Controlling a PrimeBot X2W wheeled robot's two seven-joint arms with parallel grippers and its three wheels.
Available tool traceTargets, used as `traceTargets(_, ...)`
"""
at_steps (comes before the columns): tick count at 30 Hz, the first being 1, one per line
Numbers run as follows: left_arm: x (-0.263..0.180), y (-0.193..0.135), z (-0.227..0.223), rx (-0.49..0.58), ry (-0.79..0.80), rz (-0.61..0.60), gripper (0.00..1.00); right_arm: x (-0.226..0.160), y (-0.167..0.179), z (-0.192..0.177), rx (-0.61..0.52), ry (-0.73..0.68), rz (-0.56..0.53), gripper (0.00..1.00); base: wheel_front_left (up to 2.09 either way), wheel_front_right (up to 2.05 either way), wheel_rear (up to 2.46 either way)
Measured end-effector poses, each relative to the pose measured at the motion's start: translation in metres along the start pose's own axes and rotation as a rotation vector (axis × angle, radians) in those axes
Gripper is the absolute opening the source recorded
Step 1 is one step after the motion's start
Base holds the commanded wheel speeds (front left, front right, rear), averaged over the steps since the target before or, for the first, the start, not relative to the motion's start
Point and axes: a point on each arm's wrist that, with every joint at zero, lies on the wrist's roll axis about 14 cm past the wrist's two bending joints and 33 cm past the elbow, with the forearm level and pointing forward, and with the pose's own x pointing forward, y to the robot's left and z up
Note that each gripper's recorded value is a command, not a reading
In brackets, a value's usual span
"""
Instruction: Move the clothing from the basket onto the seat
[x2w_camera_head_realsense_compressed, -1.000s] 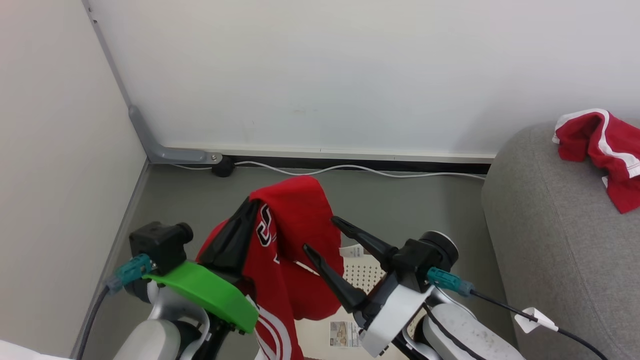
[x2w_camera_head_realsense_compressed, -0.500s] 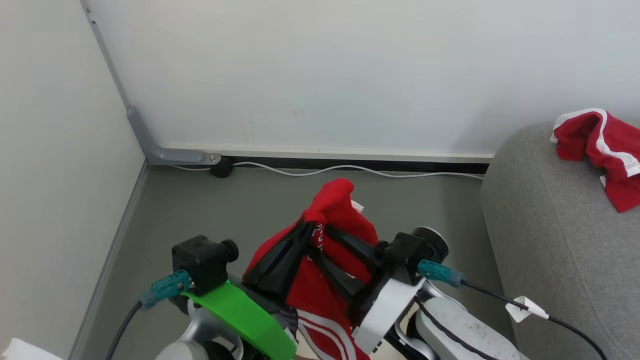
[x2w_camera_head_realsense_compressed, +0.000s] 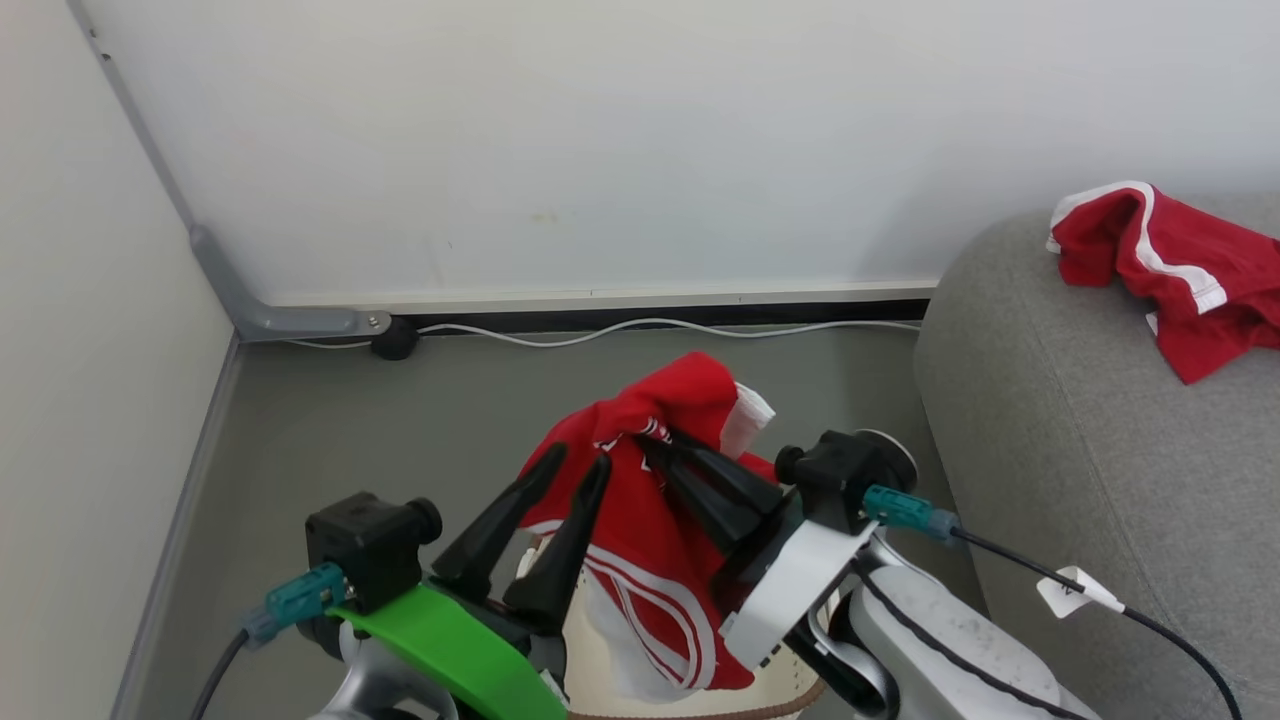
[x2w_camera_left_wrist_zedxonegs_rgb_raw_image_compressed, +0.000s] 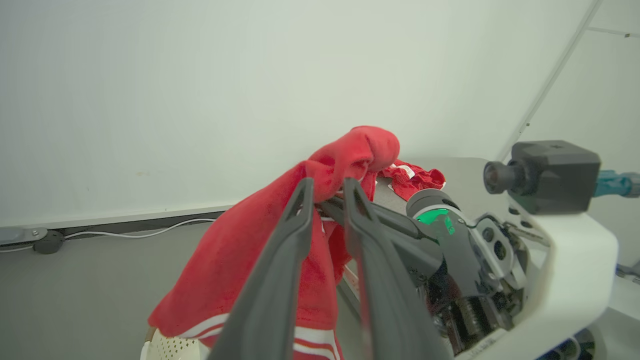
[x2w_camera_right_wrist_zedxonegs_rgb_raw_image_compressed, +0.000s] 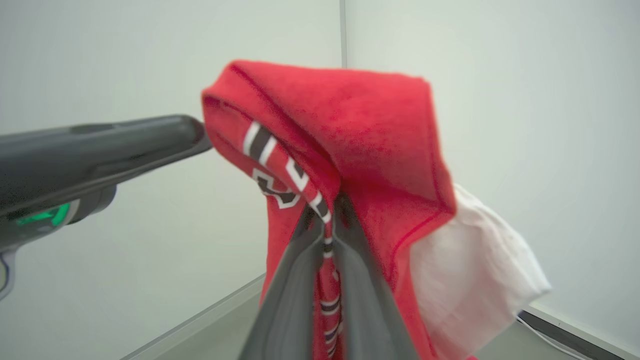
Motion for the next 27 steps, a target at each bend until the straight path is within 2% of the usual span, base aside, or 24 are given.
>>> traceTargets(7, 0.005, -0.002, -0.020, -0.030, 0.063, -0.015, 1.00, -0.015, -0.045, 0.013, -0.054, -0.020, -0.111, 0.00, 0.00, 0.00, 0.00)
traceTargets(17, 0.030, -0.032, -0.048, -0.086, 0.149, -0.160, 1.00, -0.062, -0.121, 0.049, -0.145, -0.095, -0.388, 0.00, 0.00, 0.00, 0.00)
traceTargets(27, 0.052, -0.052, -0.071, -0.163, 0.215, -0.269, 1.00, -0.098, -0.159, 0.055, -0.168, -0.094, -0.552, 0.00, 0.00, 0.00, 0.00)
